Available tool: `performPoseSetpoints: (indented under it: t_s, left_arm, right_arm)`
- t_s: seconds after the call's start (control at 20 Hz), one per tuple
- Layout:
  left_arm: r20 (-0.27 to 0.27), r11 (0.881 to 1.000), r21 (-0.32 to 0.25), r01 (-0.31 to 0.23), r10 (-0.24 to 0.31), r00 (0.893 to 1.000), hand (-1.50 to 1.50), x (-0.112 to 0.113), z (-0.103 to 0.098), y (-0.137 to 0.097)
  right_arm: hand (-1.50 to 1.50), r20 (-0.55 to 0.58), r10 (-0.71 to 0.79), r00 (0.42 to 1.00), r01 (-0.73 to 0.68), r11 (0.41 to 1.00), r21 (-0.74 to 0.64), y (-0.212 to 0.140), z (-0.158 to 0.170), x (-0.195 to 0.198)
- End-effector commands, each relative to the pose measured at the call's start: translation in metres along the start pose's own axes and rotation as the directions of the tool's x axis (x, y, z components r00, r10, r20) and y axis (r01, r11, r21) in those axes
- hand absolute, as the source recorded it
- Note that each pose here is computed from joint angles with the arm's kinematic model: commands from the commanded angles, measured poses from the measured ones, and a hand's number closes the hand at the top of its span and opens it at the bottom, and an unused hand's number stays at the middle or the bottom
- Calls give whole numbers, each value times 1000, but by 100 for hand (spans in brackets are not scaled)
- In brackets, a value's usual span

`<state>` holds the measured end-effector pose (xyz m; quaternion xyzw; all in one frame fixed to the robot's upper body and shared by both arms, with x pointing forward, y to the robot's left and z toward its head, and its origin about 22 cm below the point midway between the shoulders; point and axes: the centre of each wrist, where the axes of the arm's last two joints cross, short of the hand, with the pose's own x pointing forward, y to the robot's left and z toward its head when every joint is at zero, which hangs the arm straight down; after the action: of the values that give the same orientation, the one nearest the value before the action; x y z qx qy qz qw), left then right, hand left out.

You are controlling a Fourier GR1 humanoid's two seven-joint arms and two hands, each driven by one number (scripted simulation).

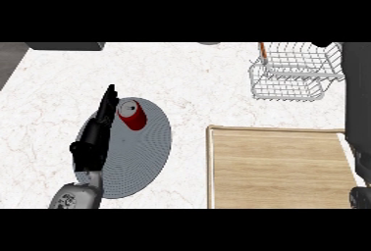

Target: Pick the croissant from the tray and place it in the tiered basket

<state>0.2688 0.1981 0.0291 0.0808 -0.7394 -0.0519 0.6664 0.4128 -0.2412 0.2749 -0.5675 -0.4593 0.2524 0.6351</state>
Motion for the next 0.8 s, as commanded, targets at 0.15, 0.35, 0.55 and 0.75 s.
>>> performPoseSetpoints:
  t_s: [0.15, 0.35, 0.55, 0.75]
  left_arm:
    - [4, 1000, 3, -15, 15, 1000, 0, 3, -5, 13]
    - [-6, 1000, 3, 8, -8, 1000, 0, 14, -7, 10]
    - [-12, 1000, 18, 2, -2, 1000, 0, 7, -14, 7]
    - [-24, 999, 43, 8, -7, 1000, 0, -8, -4, -8]
  right_arm:
    - [-150, -36, -243, 969, 244, 968, 56, 31, -17, -30]
    - [-150, -40, -396, 918, 395, 918, -29, 10, -26, -39]
    - [-150, -62, -534, 843, 518, 838, -170, -18, -26, -56]
    - [-150, -168, -576, 800, 537, 813, -227, -47, -15, -92]
